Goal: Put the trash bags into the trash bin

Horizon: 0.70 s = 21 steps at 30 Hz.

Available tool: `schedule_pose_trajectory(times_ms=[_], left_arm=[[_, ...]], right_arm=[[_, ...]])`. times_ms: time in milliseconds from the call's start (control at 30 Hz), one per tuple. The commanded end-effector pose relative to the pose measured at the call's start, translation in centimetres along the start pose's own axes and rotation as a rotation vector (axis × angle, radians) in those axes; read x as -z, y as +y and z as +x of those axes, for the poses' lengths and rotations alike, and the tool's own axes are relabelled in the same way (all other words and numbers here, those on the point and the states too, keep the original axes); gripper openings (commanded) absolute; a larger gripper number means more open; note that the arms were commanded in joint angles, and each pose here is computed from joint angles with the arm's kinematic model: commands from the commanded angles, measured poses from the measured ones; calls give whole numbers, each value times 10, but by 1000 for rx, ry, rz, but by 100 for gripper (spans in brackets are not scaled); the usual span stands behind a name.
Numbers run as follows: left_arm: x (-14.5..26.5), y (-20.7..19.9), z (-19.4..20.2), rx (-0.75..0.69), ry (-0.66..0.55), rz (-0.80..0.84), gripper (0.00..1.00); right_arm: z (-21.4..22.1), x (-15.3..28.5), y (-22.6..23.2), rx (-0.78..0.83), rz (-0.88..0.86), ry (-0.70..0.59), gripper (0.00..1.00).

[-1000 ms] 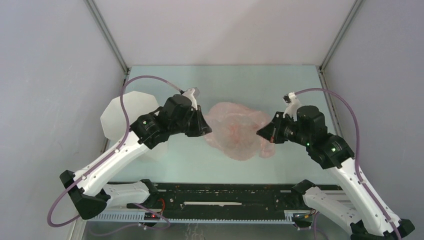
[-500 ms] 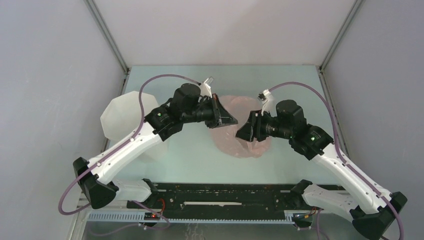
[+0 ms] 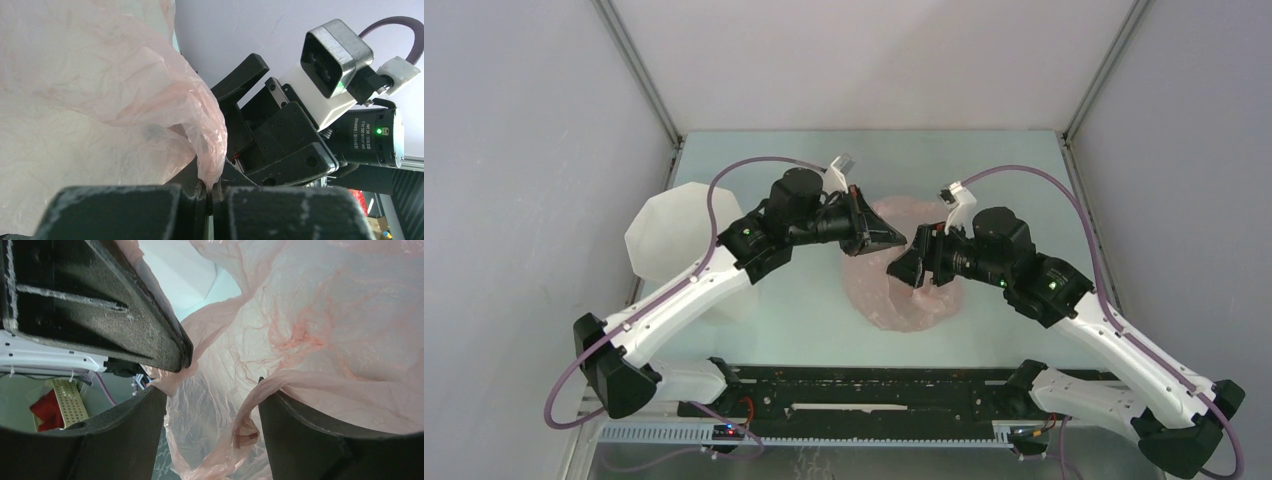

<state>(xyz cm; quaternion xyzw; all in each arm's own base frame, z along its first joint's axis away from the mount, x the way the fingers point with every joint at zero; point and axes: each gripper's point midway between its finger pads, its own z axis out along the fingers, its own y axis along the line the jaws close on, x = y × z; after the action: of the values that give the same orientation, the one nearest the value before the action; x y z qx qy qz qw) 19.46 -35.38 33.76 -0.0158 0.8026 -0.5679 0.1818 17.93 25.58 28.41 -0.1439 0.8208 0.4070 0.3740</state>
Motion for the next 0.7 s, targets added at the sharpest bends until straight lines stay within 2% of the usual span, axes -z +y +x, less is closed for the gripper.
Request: schedule_pose_trajectory(times_ms=[0,167,300,667], left_arm=[[3,-8,1,14,-12,46,0],[3,-3,1,-2,-18,28,0],[2,4,2,2,-20,13,0],[3,-9,4,6,-6,60,0]], right_arm=[[-30,7,14,-47,-5,-116,75],[-31,19,25,-76,-46,-130,76],[-28,20,22,-87,-30,-148,83],[-20,-7,2,-113,92,-135,82]])
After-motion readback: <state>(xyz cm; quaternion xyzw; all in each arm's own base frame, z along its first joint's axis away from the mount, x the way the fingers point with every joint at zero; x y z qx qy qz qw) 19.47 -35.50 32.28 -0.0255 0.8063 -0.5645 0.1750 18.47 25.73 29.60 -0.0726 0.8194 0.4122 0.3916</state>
